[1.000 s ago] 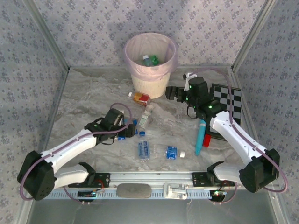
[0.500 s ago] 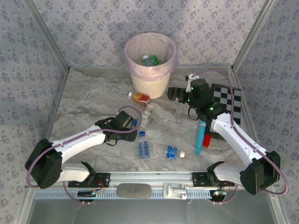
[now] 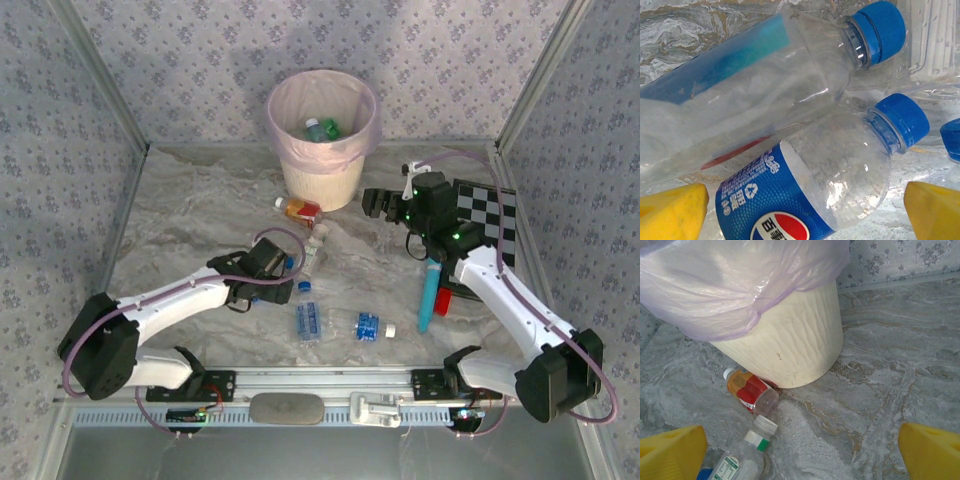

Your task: Put the plastic bottles in the bin

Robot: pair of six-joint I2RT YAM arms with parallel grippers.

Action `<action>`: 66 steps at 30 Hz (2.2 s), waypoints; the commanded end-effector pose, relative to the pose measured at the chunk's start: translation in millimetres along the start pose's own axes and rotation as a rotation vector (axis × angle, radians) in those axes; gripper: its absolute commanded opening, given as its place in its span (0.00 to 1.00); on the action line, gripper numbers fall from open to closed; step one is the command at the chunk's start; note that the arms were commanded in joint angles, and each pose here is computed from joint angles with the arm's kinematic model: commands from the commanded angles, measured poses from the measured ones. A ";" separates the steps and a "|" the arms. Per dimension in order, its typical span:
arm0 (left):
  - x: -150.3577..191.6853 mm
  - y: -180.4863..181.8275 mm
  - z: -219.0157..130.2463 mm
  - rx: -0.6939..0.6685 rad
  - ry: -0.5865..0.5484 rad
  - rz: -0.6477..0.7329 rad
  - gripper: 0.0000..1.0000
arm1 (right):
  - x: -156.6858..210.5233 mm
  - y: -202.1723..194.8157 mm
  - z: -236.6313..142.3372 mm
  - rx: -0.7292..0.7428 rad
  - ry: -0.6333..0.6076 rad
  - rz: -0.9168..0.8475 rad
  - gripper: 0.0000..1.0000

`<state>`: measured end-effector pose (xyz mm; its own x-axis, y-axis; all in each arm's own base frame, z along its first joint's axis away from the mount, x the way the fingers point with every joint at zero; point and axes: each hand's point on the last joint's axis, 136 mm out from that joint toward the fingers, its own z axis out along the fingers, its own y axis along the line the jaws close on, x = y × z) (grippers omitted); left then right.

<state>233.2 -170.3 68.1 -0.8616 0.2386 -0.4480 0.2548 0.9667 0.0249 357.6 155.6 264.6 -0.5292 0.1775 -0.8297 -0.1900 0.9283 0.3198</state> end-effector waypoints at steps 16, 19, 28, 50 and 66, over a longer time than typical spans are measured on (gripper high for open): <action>24.5 -0.3 17.7 -0.006 0.078 -0.001 0.99 | -3.1 -5.5 -3.8 0.009 -0.021 0.038 1.00; 29.9 1.1 23.2 -0.017 0.098 0.007 0.97 | -2.8 -6.8 -3.6 0.013 -0.020 0.042 1.00; 32.8 -0.2 27.9 -0.016 0.111 0.016 0.84 | -2.9 -8.3 -3.4 0.016 -0.020 0.046 1.00; -33.1 -10.6 -39.4 0.096 -0.158 -0.065 0.54 | 0.7 -10.6 2.5 0.011 -0.007 0.063 1.00; -215.6 -29.4 -209.3 0.384 -0.842 -0.138 0.49 | 27.2 -7.6 14.7 -0.040 0.056 0.138 1.00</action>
<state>303.5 -219.4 288.3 -0.4781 -0.1261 -0.8692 0.3364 0.8879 -0.3138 357.7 154.2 240.4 -0.5784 0.2470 -0.7774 -0.1505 0.9044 0.3993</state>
